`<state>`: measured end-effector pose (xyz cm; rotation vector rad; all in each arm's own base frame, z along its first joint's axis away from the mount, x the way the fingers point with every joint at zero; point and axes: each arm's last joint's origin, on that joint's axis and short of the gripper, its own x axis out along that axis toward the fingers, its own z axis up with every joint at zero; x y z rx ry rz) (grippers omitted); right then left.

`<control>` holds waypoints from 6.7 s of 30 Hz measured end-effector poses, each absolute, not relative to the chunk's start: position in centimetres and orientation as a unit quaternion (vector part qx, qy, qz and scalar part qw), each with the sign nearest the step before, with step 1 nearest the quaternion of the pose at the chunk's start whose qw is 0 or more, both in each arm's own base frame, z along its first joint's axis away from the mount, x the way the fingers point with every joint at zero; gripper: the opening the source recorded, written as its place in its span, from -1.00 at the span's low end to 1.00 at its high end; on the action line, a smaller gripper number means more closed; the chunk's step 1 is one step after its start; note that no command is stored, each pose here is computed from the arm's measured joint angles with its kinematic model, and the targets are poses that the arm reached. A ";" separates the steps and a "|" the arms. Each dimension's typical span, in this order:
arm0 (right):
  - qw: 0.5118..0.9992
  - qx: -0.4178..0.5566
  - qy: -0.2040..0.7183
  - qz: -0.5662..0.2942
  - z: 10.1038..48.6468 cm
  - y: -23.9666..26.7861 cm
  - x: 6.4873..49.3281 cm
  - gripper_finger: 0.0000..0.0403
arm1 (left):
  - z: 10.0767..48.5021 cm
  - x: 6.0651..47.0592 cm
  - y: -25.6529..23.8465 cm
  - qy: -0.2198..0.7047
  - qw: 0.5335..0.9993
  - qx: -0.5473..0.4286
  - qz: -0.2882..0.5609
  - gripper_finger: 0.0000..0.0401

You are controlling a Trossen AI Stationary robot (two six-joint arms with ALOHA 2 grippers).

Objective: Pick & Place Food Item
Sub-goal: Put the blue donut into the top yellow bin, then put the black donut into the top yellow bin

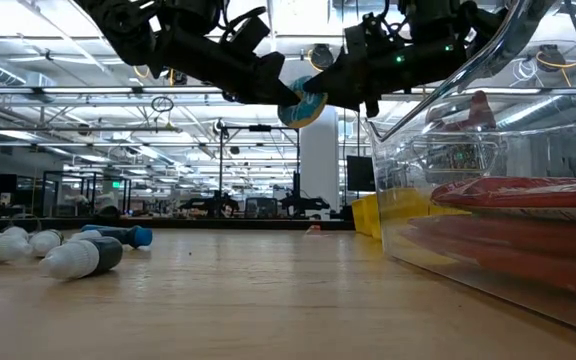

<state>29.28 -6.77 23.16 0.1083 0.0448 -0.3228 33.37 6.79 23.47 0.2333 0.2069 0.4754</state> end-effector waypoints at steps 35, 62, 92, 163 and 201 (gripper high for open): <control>0.932 0.079 0.196 -0.296 20.9 -14.8 20.1 -0.93 | 26.9 30.8 6.3 0.079 0.973 0.023 0.217 0.54; 0.904 0.077 0.262 -0.328 15.1 -16.7 20.8 -0.73 | 26.9 30.8 6.3 0.081 0.972 0.013 0.219 0.53; 0.860 -0.092 0.317 -0.389 15.3 -14.8 22.1 -0.18 | 26.8 30.8 6.3 0.082 0.972 0.012 0.218 0.54; 0.939 -0.106 0.175 -0.276 23.2 -2.9 21.4 -0.19 | 19.4 19.5 -11.1 0.701 0.645 -0.282 0.113 0.53; 0.940 -0.081 0.183 -0.278 22.9 -2.9 21.3 -0.23 | 16.8 19.9 -10.6 0.741 0.600 -0.286 0.095 -0.79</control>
